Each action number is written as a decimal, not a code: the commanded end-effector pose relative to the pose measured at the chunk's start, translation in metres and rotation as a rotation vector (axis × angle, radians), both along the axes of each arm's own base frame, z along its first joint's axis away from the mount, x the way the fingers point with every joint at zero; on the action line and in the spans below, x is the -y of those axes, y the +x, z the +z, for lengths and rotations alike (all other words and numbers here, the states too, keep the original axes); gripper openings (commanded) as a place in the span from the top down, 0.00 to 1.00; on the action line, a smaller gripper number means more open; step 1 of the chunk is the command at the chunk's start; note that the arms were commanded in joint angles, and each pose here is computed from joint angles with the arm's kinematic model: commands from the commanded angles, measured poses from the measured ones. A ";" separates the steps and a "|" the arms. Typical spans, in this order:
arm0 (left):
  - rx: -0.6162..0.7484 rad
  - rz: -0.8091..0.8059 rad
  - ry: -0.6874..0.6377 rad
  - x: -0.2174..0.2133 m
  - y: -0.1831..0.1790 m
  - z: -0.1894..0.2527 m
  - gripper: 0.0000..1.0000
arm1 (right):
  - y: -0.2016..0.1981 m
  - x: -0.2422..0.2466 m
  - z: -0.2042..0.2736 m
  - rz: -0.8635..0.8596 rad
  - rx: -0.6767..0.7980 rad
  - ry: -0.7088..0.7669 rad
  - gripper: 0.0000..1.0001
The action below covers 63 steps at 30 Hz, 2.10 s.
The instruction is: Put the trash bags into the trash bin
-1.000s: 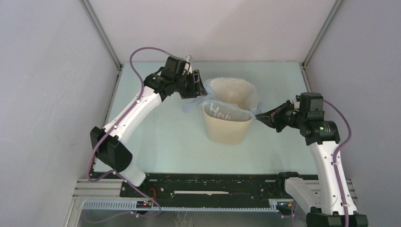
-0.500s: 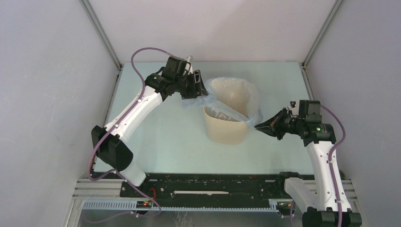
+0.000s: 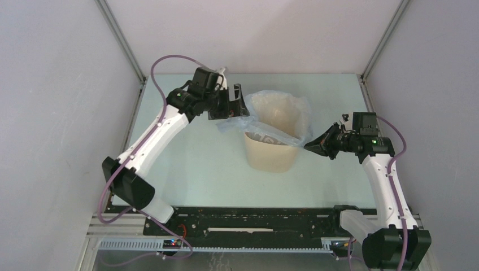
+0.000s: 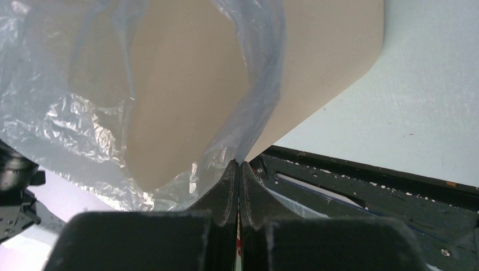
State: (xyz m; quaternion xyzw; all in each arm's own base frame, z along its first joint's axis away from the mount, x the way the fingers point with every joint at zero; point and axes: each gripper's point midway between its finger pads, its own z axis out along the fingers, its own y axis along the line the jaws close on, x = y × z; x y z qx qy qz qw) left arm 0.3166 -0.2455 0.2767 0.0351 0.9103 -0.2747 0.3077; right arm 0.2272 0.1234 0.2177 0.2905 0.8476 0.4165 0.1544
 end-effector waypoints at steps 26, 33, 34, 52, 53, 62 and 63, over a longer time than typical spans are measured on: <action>-0.479 0.549 -0.762 0.003 -0.056 0.024 0.34 | 0.000 -0.004 0.027 0.010 0.119 0.040 1.00; -0.469 0.558 -0.710 -0.004 -0.062 0.011 0.60 | 0.001 -0.004 0.026 0.007 0.119 0.036 1.00; -0.457 0.557 -0.705 -0.006 -0.063 0.011 0.66 | 0.001 -0.004 0.025 0.006 0.116 0.036 1.00; -0.445 0.314 -0.678 -0.001 -0.094 -0.008 1.00 | -0.004 0.003 0.012 0.001 0.075 -0.010 1.00; -0.453 0.317 -0.672 -0.003 -0.098 -0.009 1.00 | -0.004 0.004 0.014 -0.003 0.079 -0.009 1.00; -0.499 0.270 -0.635 -0.007 -0.110 -0.025 1.00 | -0.002 0.006 0.013 -0.011 0.076 -0.009 1.00; -0.509 0.259 -0.625 -0.007 -0.111 -0.027 1.00 | -0.002 0.007 0.012 -0.010 0.075 -0.010 1.00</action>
